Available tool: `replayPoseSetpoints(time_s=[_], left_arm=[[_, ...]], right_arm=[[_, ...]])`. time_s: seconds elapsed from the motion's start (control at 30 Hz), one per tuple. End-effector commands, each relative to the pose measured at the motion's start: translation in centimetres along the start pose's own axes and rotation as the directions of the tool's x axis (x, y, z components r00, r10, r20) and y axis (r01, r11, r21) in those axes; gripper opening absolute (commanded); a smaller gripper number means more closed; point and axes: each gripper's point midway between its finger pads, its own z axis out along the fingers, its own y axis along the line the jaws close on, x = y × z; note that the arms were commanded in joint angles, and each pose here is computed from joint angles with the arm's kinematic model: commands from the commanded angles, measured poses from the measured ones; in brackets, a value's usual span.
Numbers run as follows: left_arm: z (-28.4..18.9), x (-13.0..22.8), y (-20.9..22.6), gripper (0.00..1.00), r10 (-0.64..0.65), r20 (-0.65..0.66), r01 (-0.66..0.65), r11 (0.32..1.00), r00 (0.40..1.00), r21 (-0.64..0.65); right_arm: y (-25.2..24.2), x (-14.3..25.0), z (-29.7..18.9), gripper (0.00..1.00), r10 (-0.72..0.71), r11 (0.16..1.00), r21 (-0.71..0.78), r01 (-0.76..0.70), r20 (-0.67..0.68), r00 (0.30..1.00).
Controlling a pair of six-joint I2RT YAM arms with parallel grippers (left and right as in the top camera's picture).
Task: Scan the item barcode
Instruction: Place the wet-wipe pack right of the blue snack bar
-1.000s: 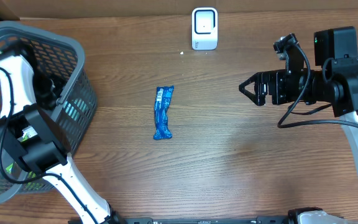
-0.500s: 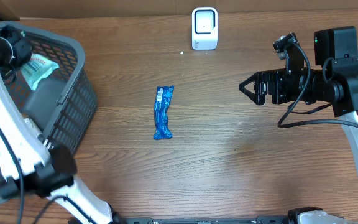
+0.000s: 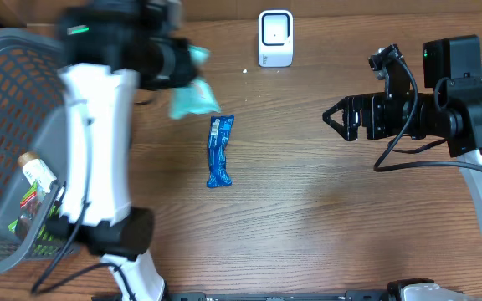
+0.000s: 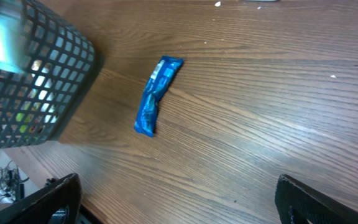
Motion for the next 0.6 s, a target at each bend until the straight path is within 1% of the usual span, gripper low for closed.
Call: replayPoseSetpoints(time_s=[0.0, 0.07, 0.2, 0.3, 0.37, 0.4, 0.43, 0.5, 0.53, 0.57], left_arm=[[9.1, 3.0, -3.4, 0.04, 0.04, -0.207, -0.037, 0.999, 0.978, 0.018], [12.5, 4.2, -4.3, 0.04, 0.031, -0.265, -0.03, 1.0, 0.964, 0.008], [19.4, 7.9, -5.4, 0.04, -0.006, -0.398, -0.011, 0.999, 0.917, -0.041], [23.1, 10.3, -5.9, 0.04, 0.004, -0.473, -0.039, 0.997, 0.881, -0.065], [24.7, 11.4, -6.0, 0.07, 0.011, -0.504, -0.055, 0.996, 0.864, -0.073], [25.5, 12.0, -6.0, 0.13, 0.012, -0.522, -0.063, 0.995, 0.853, -0.08], [25.8, 12.3, -5.9, 0.21, 0.012, -0.531, -0.068, 0.994, 0.847, -0.086], [26.2, 12.6, -5.7, 0.59, 0.008, -0.541, -0.07, 0.993, 0.841, -0.095], [26.2, 12.5, -5.6, 0.75, 0.006, -0.54, -0.069, 0.993, 0.842, -0.096], [26.0, 12.2, -5.6, 0.79, 0.004, -0.532, -0.064, 0.993, 0.846, -0.094]], right_arm=[[0.0, -0.8, -0.6, 1.0, -0.021, 0.999, 0.03, 0.02, 0.028, 0.999], [0.0, -0.7, -0.6, 1.0, -0.02, 0.999, 0.03, 0.019, 0.026, 0.999], [0.0, -0.4, -0.6, 1.0, -0.013, 0.999, 0.031, 0.012, 0.015, 1.0], [0.0, -0.4, -0.6, 1.0, -0.013, 0.999, 0.031, 0.012, 0.015, 1.0], [0.0, -0.5, -0.6, 1.0, -0.014, 0.999, 0.031, 0.013, 0.016, 1.0], [0.0, -0.5, -0.6, 1.0, -0.015, 0.999, 0.031, 0.014, 0.018, 1.0], [0.0, -0.5, -0.6, 1.0, -0.015, 0.999, 0.031, 0.014, 0.019, 1.0], [0.0, -0.5, -0.6, 1.0, -0.015, 0.999, 0.031, 0.014, 0.019, 1.0], [0.0, -0.5, -0.6, 1.0, -0.015, 0.999, 0.031, 0.014, 0.019, 1.0], [0.0, -0.5, -0.6, 1.0, -0.015, 0.999, 0.031, 0.015, 0.019, 1.0]])
